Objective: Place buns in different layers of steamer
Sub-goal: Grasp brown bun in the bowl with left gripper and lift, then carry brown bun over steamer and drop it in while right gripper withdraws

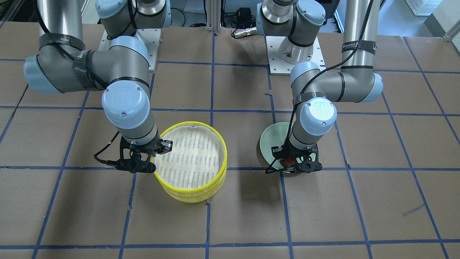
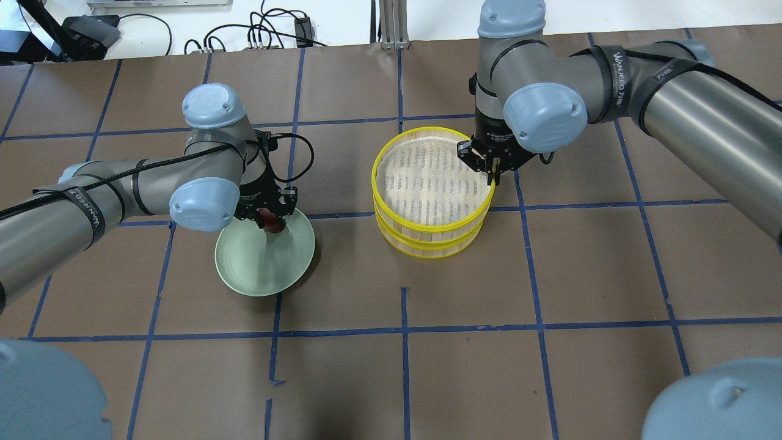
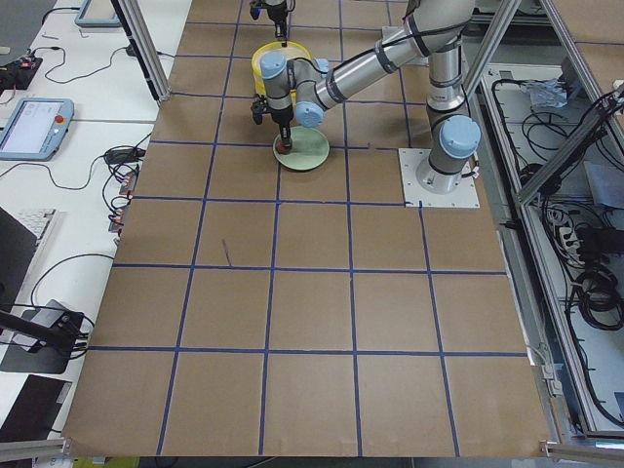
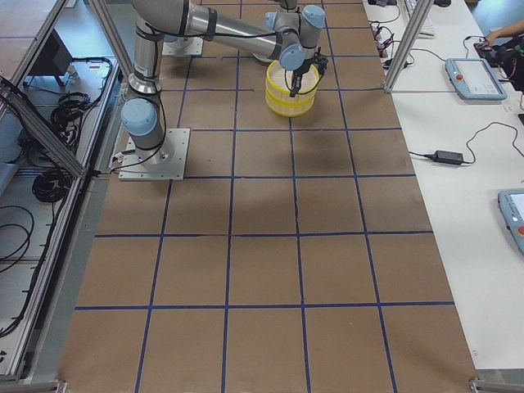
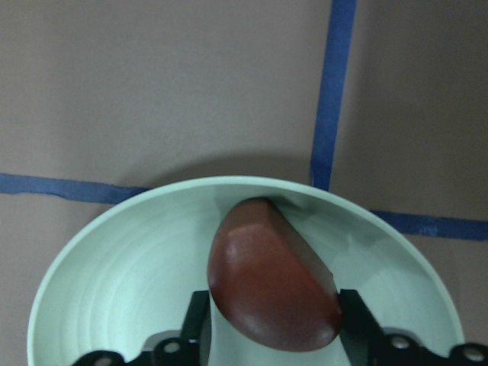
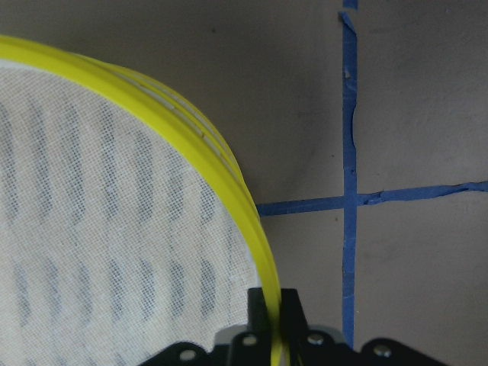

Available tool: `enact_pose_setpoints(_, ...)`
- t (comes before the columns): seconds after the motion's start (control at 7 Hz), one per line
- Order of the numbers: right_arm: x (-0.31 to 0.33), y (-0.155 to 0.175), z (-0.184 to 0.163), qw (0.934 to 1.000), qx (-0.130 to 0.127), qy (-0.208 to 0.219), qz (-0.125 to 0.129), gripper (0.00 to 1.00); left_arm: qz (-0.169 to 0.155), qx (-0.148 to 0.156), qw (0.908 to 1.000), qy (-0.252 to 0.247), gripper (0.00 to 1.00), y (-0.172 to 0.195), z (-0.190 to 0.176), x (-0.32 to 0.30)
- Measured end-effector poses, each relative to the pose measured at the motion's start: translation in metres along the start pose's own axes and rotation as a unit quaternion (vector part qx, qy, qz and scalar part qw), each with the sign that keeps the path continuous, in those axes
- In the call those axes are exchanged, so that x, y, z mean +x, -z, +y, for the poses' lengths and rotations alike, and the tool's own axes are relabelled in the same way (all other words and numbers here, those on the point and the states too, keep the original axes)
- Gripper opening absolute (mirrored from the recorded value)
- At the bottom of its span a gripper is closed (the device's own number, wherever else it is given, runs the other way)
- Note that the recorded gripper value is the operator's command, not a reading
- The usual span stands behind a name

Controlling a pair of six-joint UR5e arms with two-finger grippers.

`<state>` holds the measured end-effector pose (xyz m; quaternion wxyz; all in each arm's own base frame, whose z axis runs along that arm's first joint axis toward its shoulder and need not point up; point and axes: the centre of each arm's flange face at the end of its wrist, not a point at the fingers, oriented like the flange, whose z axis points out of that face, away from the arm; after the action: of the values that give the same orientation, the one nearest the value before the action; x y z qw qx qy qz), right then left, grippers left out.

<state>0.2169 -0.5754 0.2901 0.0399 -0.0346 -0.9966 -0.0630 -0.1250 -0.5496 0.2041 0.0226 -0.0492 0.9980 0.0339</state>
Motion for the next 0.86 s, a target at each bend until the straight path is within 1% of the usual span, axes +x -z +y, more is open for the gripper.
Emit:
enact_pose_setpoints(0.14, 0.0, -0.002, 0.001, 1.0, -0.002, -0.001, -0.001, 0.09, 0.002, 0.022, 0.9997, -0.001, 0.0, 0.013, -0.008, 0.0)
enact_pose_setpoints(0.29, 0.0, -0.003, 0.001, 1.0, -0.003, -0.001, -0.002, 0.11, 0.003, 0.043, 0.9991, -0.001, 0.0, 0.033, -0.016, 0.001)
enact_pose_setpoints(0.43, -0.001, -0.003, 0.002, 1.0, -0.004, -0.002, -0.003, 0.38, 0.005, 0.054, 0.9985, -0.001, 0.0, 0.055, -0.02, 0.003)
enact_pose_setpoints(0.57, -0.001, -0.004, 0.002, 1.0, -0.004, -0.002, -0.003, 0.89, 0.008, 0.059, 0.9982, -0.004, 0.0, 0.077, -0.019, 0.008)
enact_pose_setpoints(0.71, 0.0, -0.005, 0.002, 1.0, -0.006, -0.002, -0.003, 0.97, 0.013, 0.066, 0.9977, -0.01, 0.01, 0.093, -0.016, 0.017)
enact_pose_setpoints(0.86, 0.0, -0.006, 0.004, 1.0, -0.007, -0.002, -0.003, 0.99, 0.015, 0.074, 0.997, -0.017, 0.01, 0.105, -0.014, 0.025)
